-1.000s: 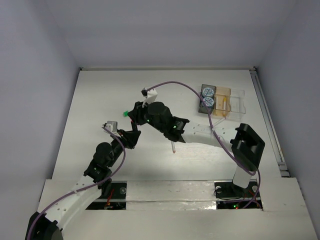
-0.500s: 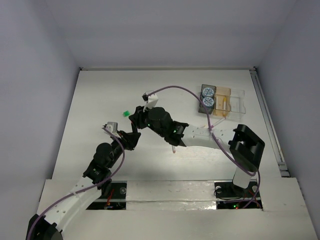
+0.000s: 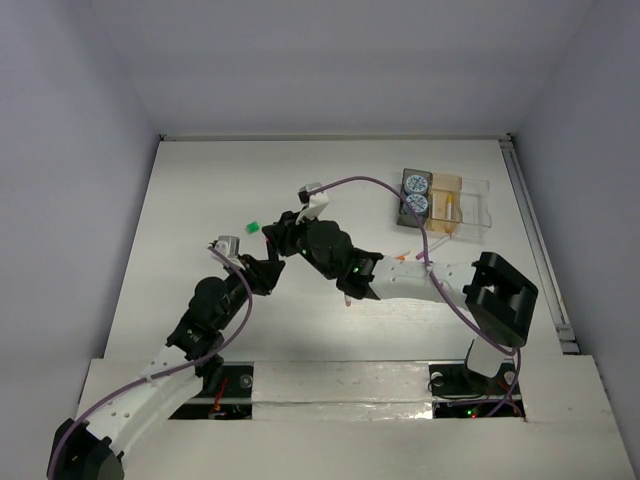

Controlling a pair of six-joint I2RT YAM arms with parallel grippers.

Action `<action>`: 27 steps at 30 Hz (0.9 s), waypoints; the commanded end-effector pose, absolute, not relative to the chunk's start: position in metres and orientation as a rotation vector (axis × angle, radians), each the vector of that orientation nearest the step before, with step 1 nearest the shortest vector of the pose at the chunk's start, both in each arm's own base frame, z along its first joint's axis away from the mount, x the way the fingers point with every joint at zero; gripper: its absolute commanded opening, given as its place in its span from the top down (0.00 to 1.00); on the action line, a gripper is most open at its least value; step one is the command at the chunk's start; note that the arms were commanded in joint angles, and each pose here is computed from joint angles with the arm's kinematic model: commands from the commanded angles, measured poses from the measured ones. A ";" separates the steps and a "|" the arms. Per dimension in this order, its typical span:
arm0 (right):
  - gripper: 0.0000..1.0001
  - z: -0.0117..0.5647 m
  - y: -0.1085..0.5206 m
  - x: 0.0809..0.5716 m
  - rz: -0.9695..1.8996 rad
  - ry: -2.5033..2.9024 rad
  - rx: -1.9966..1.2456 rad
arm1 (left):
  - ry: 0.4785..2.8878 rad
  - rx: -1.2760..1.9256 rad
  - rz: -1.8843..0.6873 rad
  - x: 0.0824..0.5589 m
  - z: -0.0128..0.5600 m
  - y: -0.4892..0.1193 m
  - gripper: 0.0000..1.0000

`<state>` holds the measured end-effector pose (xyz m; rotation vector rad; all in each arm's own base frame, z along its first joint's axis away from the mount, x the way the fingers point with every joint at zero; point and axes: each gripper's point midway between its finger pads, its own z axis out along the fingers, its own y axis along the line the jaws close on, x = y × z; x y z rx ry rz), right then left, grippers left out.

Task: Sort the stationery into containers
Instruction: Close the pen cap on the pen.

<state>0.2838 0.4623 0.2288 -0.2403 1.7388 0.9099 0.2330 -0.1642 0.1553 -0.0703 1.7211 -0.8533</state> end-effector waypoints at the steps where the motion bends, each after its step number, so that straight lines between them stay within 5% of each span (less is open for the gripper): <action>1: 1.00 0.201 0.469 0.240 0.991 1.837 -0.334 | 1.409 -0.173 -0.876 0.252 0.254 -0.149 1.00; 12: 1.00 0.162 0.455 0.212 1.038 1.974 -0.391 | 1.294 -0.137 -0.877 0.260 0.310 -0.153 1.00; 27: 1.00 0.089 0.415 0.171 0.864 2.286 -0.588 | 1.317 -0.167 -0.825 0.273 0.304 -0.151 1.00</action>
